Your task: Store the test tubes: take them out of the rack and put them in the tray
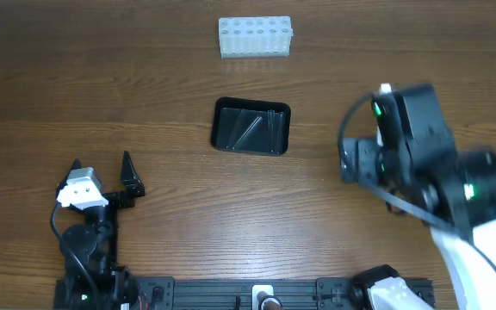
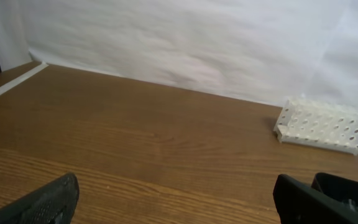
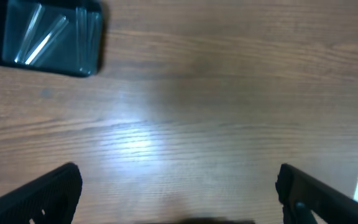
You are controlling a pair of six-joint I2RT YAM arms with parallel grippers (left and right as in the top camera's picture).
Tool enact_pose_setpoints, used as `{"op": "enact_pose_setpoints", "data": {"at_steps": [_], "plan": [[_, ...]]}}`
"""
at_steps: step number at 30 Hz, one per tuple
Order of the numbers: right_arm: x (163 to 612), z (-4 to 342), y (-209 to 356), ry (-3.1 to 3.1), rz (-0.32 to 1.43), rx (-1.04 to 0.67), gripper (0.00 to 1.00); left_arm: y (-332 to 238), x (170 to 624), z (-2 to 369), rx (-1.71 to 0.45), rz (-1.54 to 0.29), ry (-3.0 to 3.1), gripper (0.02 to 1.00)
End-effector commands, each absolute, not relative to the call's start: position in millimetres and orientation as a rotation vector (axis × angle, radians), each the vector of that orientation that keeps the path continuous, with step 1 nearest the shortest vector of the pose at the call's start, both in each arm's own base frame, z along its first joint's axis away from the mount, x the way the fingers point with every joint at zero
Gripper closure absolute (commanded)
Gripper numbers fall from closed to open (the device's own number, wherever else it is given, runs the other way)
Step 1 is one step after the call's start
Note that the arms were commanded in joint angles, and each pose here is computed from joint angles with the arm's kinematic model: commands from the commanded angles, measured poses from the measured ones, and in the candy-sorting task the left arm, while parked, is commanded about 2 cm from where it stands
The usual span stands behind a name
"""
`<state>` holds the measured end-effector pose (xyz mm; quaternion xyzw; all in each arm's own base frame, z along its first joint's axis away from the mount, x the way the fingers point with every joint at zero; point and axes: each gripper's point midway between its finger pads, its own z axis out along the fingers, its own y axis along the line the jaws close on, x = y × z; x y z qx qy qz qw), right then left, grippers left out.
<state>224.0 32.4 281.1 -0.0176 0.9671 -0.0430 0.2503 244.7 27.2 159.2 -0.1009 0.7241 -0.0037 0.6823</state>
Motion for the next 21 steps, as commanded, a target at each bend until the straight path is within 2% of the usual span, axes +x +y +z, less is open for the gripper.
{"op": "enact_pose_setpoints", "data": {"at_steps": [1, 8, 12, 15, 18, 21], "plan": [[210.5, 256.1, 18.8, 2.571, -0.155, -0.092, 0.007, 25.3, 244.8, 158.8, -0.205, -0.007, 1.624, 0.02], [226.4, 236.8, 31.4, 2.321, -0.063, -0.192, 0.009, 25.3, 244.8, 158.8, -0.205, -0.007, 1.624, 0.023], [255.2, 248.8, 35.0, 2.085, -0.054, -0.174, 0.007, 25.3, 244.8, 158.6, -0.205, -0.007, 1.624, 0.02], [278.3, 269.1, 23.6, 1.873, -0.132, -0.118, 0.009, 25.3, 244.8, 158.9, -0.205, -0.007, 1.624, 0.023], [285.5, 279.9, 10.5, 1.738, -0.194, -0.063, 0.007, 25.3, 244.8, 158.8, -0.205, -0.007, 1.624, 0.023], [282.6, 275.9, 3.4, 1.703, -0.2, -0.035, 0.009, 25.3, 244.8, 158.8, -0.205, -0.007, 1.624, 0.02]]}}
